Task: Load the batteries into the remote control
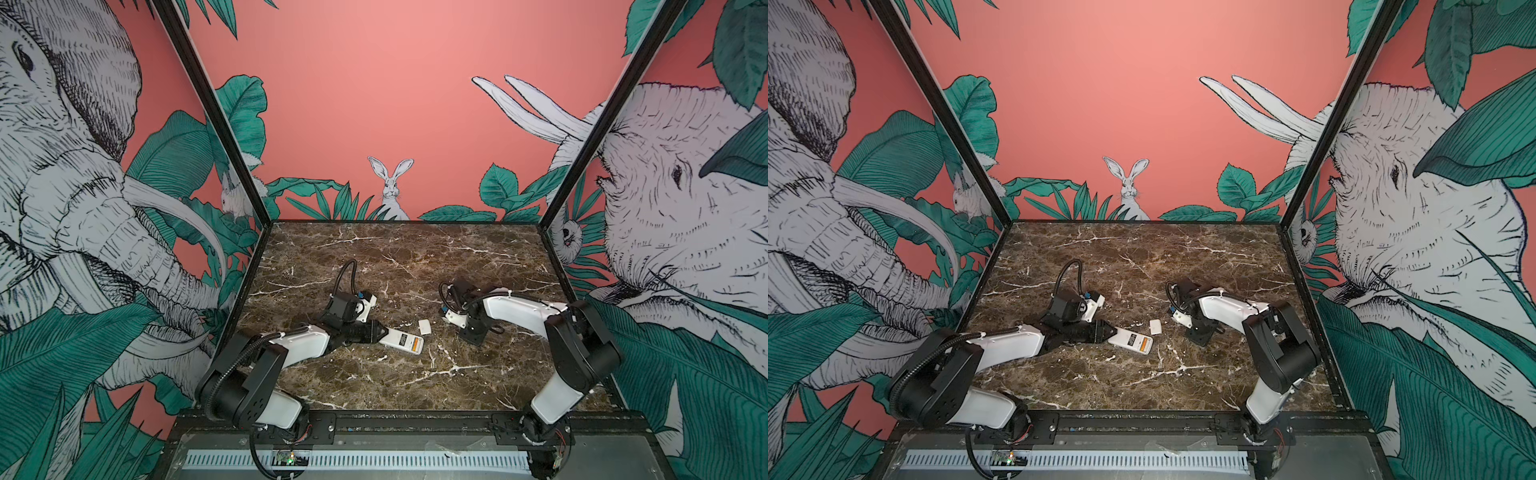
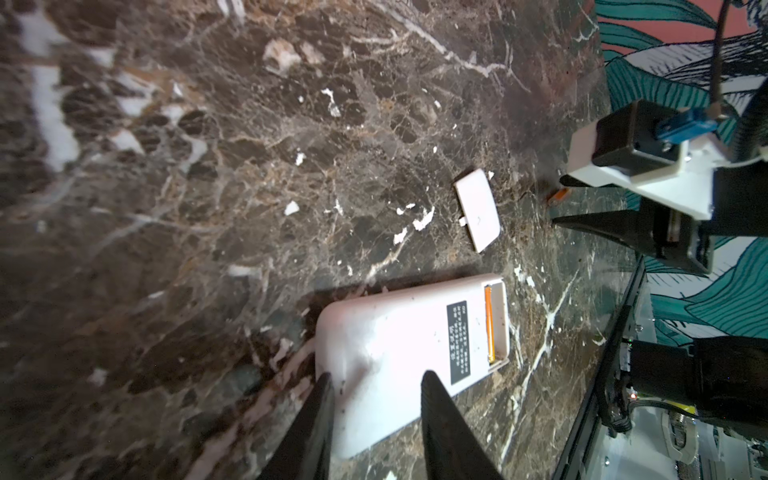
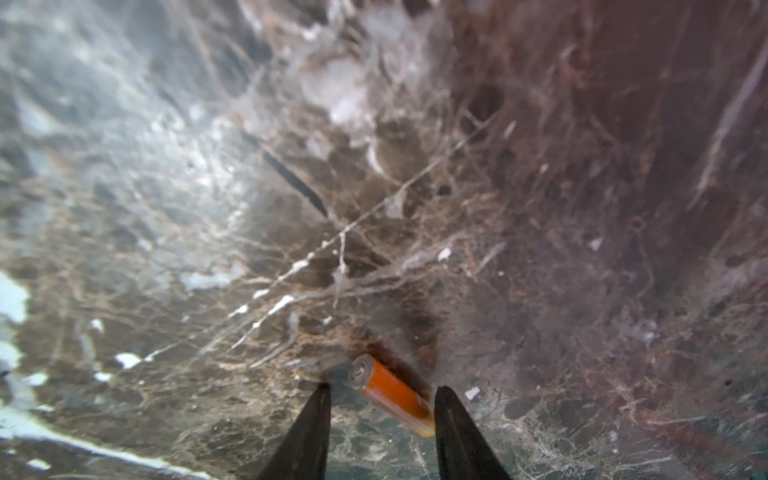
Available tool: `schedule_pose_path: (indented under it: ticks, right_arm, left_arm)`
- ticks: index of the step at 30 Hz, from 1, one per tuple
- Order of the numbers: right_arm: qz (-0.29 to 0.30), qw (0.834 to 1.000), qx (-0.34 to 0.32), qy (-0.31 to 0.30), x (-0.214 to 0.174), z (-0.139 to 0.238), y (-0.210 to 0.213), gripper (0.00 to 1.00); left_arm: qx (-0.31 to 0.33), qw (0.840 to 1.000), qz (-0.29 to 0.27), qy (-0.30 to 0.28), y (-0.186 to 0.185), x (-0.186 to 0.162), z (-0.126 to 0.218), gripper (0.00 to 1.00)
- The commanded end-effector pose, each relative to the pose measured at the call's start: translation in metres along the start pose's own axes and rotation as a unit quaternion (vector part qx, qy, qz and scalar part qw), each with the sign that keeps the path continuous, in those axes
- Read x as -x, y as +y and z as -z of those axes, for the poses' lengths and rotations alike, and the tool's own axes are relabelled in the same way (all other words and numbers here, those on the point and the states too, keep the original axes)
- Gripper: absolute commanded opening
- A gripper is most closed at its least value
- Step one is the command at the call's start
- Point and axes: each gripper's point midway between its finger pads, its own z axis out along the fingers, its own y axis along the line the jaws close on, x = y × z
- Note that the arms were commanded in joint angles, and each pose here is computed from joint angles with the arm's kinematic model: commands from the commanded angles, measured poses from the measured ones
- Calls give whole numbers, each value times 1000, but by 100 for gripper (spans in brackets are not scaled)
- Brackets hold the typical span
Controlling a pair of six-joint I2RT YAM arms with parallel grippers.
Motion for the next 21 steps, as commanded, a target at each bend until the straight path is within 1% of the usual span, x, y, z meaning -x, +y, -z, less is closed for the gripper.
schedule_pose_path:
  ticks: [1,9,16,21]
  right_arm:
    - [-2,1000,4,11,-2,-6,-1,37]
    - [-3,1000,8,9,0,-7,0,33]
    - [-4,1000,9,3,2,-4,0,33]
    - [1,1000,24,-5,7,-2,4,33]
  left_arm:
    - [-1,1000,0,-7,0,3,2,36]
    - [3,1000,2,-5,1,2,2,36]
    - [4,1000,8,-8,2,2,2,36]
    - [5,1000,8,-9,2,2,2,35]
